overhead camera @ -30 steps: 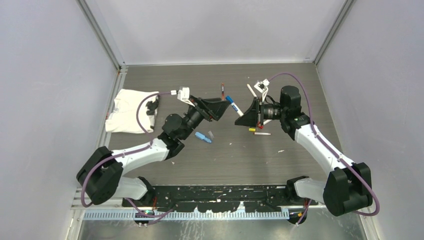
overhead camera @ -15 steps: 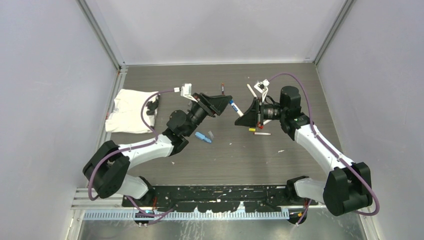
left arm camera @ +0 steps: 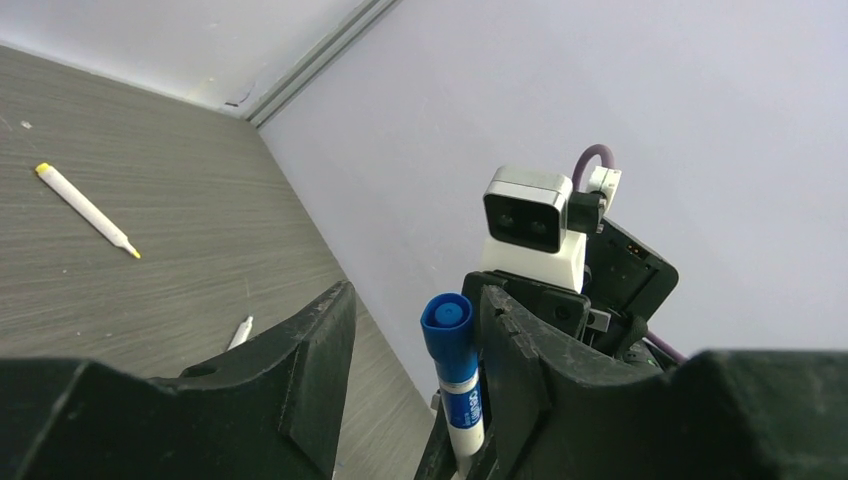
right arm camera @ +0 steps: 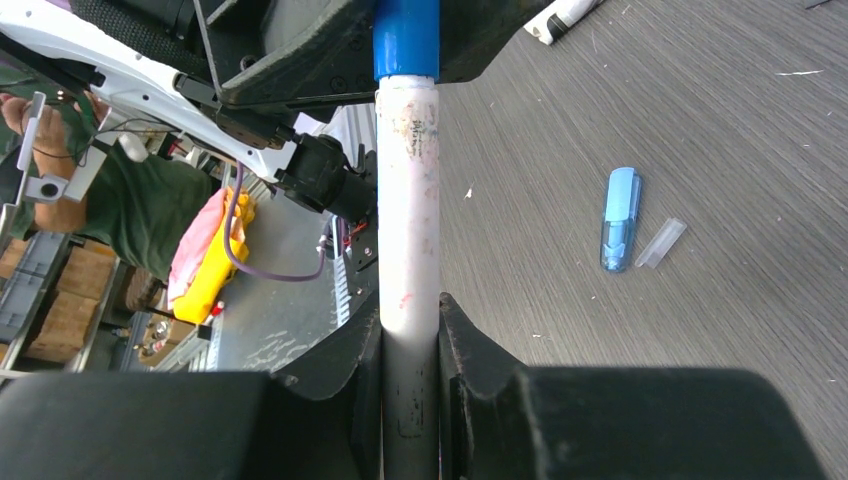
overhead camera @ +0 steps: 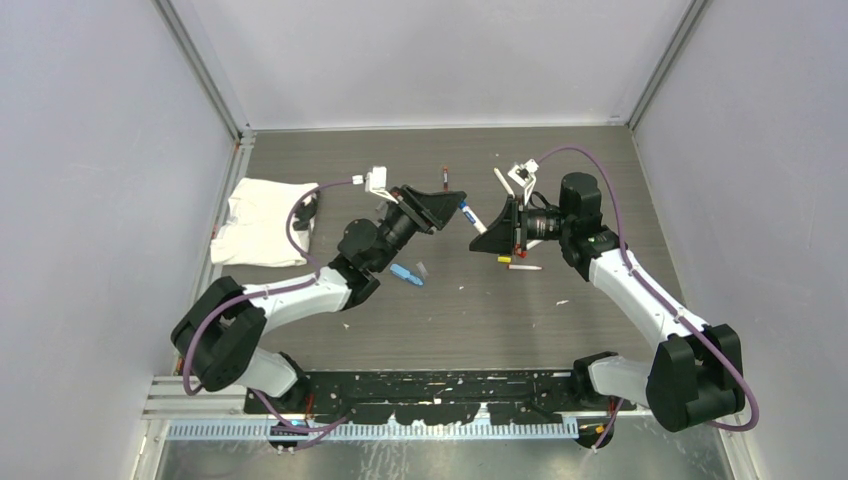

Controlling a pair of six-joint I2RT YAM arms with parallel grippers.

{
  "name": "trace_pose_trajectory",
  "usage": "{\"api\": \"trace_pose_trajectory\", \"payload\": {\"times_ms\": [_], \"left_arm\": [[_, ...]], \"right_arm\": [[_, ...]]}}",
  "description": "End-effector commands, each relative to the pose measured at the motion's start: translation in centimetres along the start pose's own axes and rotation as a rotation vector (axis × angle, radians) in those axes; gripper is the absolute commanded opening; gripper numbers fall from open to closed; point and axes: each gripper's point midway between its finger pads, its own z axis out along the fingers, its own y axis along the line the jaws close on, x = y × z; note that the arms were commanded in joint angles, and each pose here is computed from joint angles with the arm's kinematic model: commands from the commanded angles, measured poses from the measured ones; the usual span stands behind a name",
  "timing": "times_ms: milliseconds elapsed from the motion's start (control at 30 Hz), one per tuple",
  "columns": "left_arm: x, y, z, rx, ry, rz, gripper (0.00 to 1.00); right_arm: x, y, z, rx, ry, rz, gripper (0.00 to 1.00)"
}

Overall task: Insert the pens into the pen caps
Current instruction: Press the pen cap onto the pen.

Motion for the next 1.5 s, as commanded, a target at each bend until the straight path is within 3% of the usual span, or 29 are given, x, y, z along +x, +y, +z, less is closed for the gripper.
{"api": "trace_pose_trajectory", "payload": {"times_ms": [0, 567, 733, 867, 933, 1067, 1467], "left_arm": [[-1.9, -2.9, 0.9, 0.088, -0.062, -0.020, 0.50], [-1.6, -3.3, 1.1, 0.111, -0.049, -0.038, 0.39], [-1.2, -3.3, 1.3, 0.119, -0.036, -0.048, 0.25], [-1.0, -3.4, 1.3, 0.128, -0.026, -0.060, 0.02], [-0.8, -3.2, 1.2, 0.124, -0.019, -0.070, 0.01], [0.9, -3.5, 0.5, 0.161, 0.063, -0.086, 0.01], [10.2, -3.5, -3.6, 0.254, 0.379, -0.113, 0.01]], "right_arm": [[-0.3, 0.2, 0.0, -0.020, -0.006, -0.029, 0.01], [-0.1, 0.0, 0.1, -0.019, 0.000, -0.026, 0.01], [-0.1, 0.0, 0.1, -0.019, 0.002, -0.026, 0.01], [-0.1, 0.0, 0.1, -0.017, 0.003, -0.036, 0.01], [0.1, -0.1, 0.0, -0.012, 0.010, -0.053, 0.01], [0.1, -0.7, -0.2, 0.025, 0.017, -0.150, 0.01], [-0.5, -3.3, -0.3, 0.142, -0.033, -0.185, 0.01]]}}
